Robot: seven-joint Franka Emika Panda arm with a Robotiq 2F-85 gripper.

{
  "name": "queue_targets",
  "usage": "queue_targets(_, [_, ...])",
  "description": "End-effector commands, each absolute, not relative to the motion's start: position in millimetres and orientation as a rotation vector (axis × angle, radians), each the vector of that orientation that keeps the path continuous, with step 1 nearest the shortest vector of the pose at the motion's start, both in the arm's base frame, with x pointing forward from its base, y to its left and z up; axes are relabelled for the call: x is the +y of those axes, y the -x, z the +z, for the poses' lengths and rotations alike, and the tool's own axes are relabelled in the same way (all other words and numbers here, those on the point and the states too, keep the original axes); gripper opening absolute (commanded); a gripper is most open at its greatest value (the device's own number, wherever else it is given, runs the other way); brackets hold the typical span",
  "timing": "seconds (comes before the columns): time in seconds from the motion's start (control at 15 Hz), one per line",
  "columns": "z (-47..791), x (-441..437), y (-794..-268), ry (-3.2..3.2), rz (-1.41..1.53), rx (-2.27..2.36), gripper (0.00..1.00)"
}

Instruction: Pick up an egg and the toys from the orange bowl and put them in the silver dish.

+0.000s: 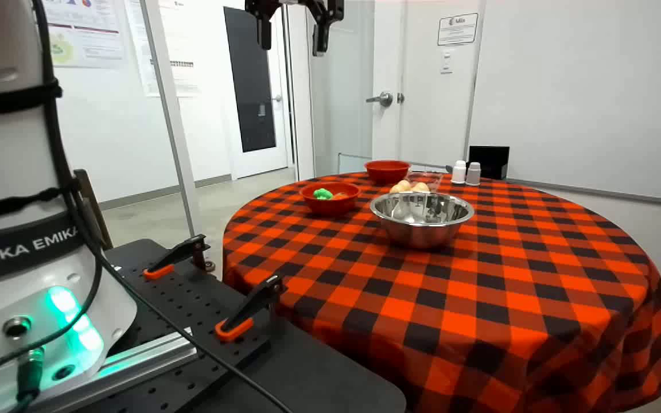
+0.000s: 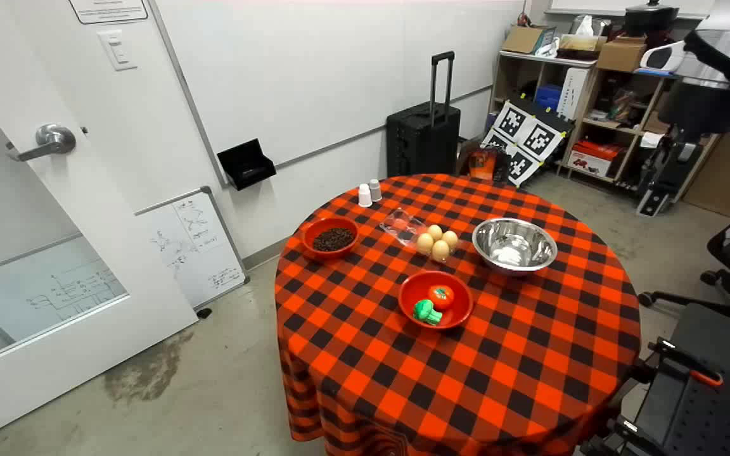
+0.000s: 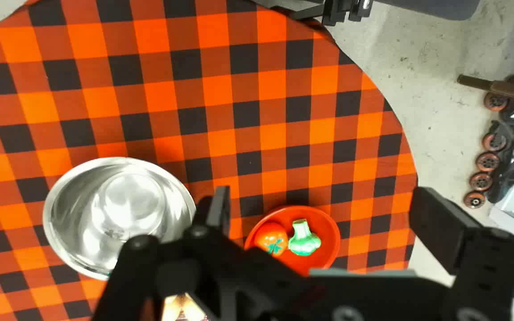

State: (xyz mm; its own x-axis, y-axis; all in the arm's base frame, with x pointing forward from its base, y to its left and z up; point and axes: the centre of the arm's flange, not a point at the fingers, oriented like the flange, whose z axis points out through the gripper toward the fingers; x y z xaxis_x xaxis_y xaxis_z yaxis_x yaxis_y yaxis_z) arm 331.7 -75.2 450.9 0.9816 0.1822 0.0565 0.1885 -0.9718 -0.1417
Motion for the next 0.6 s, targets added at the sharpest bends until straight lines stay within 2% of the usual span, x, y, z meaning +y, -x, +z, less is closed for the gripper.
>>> queue_targets(0.0, [450.9, -75.2, -331.7, 2.981, -0.065, -0.280, 1.00])
queue_targets(0.2, [450.9, -75.2, -331.7, 2.981, -0.065, -0.280, 1.00])
queue_targets(0.53, [429.5, -61.0, -364.0, 3.122, -0.135, -0.243, 1.00])
